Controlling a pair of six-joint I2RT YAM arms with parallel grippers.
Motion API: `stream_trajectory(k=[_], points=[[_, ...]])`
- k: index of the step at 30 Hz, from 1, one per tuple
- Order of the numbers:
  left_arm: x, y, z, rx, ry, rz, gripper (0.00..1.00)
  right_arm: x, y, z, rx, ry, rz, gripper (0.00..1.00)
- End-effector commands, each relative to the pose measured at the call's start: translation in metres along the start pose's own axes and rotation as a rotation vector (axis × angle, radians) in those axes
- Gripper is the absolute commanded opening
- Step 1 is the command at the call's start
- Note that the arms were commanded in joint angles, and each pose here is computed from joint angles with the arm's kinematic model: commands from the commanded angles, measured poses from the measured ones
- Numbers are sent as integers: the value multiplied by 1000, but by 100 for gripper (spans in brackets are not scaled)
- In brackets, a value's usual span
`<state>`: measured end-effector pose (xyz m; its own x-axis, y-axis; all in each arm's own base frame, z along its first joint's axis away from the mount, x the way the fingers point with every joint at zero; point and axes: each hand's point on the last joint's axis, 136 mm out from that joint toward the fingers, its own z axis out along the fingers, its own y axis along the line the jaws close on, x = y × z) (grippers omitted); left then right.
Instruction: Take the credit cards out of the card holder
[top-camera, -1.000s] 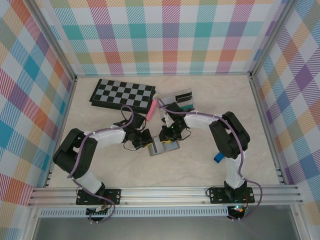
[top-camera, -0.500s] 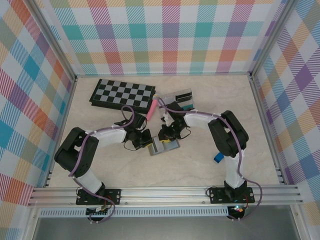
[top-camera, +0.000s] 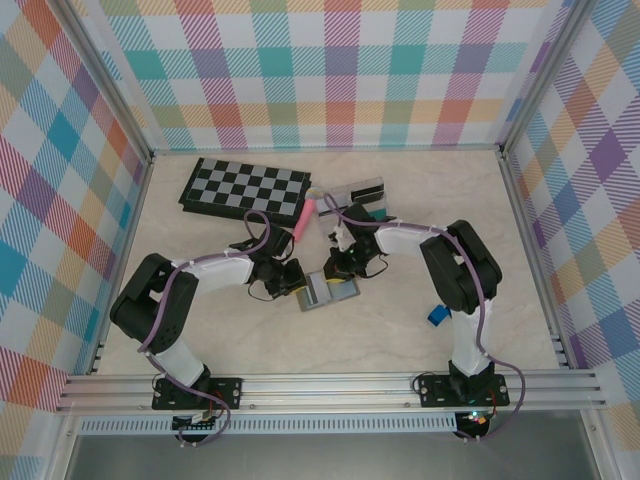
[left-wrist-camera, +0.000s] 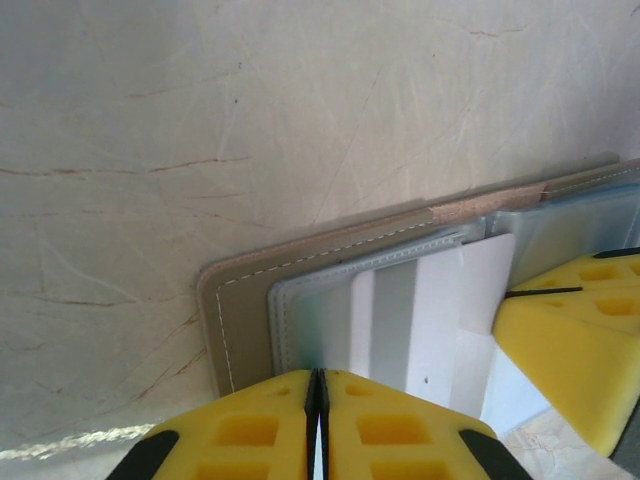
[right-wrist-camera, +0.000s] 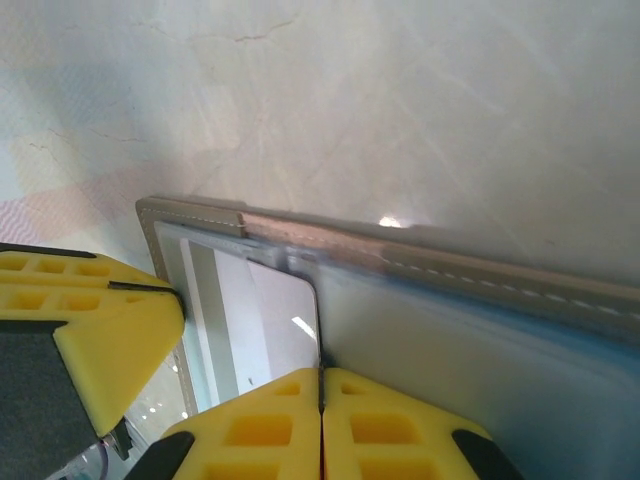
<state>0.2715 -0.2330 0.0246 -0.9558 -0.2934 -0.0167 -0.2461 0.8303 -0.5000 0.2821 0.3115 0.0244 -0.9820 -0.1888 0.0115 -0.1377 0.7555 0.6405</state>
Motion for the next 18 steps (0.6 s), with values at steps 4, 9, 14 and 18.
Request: stream_trajectory(k=[4,9,14,18], points=[[7,15,7,-69,38,-15,11,-2,0,-10,-8,-28,-9,8],[3,5,-1,-44,19,2,11,0,1,-7,-28,-7,0,15],[4,4,0,-38,27,4,10,3,-3,0,-32,19,15,22],[7,6,4,-47,40,2,9,6,-2,5,-50,42,18,24]])
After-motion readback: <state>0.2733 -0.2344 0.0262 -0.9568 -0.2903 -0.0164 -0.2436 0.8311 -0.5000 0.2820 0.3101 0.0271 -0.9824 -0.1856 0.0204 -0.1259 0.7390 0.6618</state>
